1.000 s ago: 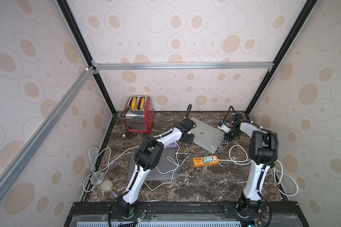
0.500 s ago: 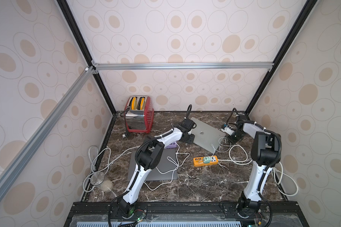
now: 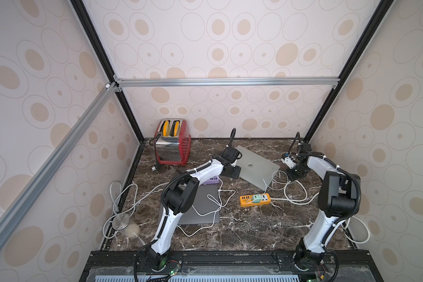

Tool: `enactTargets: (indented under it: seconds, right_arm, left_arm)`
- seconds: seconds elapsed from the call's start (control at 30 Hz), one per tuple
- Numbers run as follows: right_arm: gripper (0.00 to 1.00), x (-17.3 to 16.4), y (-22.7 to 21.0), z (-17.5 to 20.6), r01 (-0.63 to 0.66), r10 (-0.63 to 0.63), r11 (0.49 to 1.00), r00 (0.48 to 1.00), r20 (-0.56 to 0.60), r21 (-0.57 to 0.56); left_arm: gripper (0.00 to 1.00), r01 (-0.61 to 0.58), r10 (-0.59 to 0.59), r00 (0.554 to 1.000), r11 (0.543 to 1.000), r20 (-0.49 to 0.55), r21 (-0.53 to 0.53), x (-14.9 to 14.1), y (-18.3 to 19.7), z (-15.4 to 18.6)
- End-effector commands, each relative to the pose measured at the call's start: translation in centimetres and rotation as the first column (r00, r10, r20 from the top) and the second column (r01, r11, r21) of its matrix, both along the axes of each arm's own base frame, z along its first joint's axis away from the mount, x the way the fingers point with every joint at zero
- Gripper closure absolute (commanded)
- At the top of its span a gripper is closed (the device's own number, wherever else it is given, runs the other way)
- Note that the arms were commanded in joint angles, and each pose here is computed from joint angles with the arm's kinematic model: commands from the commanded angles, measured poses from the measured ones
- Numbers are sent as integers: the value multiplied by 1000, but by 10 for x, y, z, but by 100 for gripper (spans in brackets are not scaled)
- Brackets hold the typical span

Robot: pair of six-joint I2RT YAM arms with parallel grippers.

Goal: Unplug the laptop charger
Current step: Remove the charging cable from the laptop, then remove the charging cable from the plug.

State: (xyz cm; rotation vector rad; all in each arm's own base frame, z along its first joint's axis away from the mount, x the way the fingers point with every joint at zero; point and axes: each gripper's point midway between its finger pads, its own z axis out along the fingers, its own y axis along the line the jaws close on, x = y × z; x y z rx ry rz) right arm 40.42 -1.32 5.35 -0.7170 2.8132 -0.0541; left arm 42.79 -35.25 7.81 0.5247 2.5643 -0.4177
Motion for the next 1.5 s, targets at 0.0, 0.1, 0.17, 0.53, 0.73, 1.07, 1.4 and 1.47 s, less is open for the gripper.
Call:
enactTargets:
  seconds: [0.0,0.1,0.17,0.53,0.73,1.07,1.4,1.47]
  right_arm:
    - [93,-16,-5,-8,75,-76,996,996,-45,-40]
    - [93,-18,-8,-9,102,-105,993,993,-48,-56]
    - [89,-17,-9,-11,111,-114,992,993,-45,-60]
    - [62,-17,-13,37,209,-198,976,968,153,-59]
    - [53,-39,14,108,249,-263,965,903,340,86]
    - [52,-108,122,81,92,-147,963,967,209,253]
    - [53,-143,157,61,31,-82,963,980,183,267]
    - [53,-145,161,60,19,-72,963,979,189,270]
  left_arm:
    - [38,71,-65,995,995,74,-73,-17,-16,52]
    - [38,103,-99,993,992,60,-77,-40,-17,60]
    - [38,124,-120,992,989,47,-81,-56,-19,62]
    - [38,147,-145,989,981,27,-126,-101,-27,71]
    - [38,151,-158,987,975,-29,-160,-112,-32,63]
    - [38,164,-195,975,955,-107,-246,-127,-51,49]
    - [38,167,-213,963,951,-163,-259,-130,-64,30]
    - [38,171,-218,961,952,-171,-252,-131,-67,26]
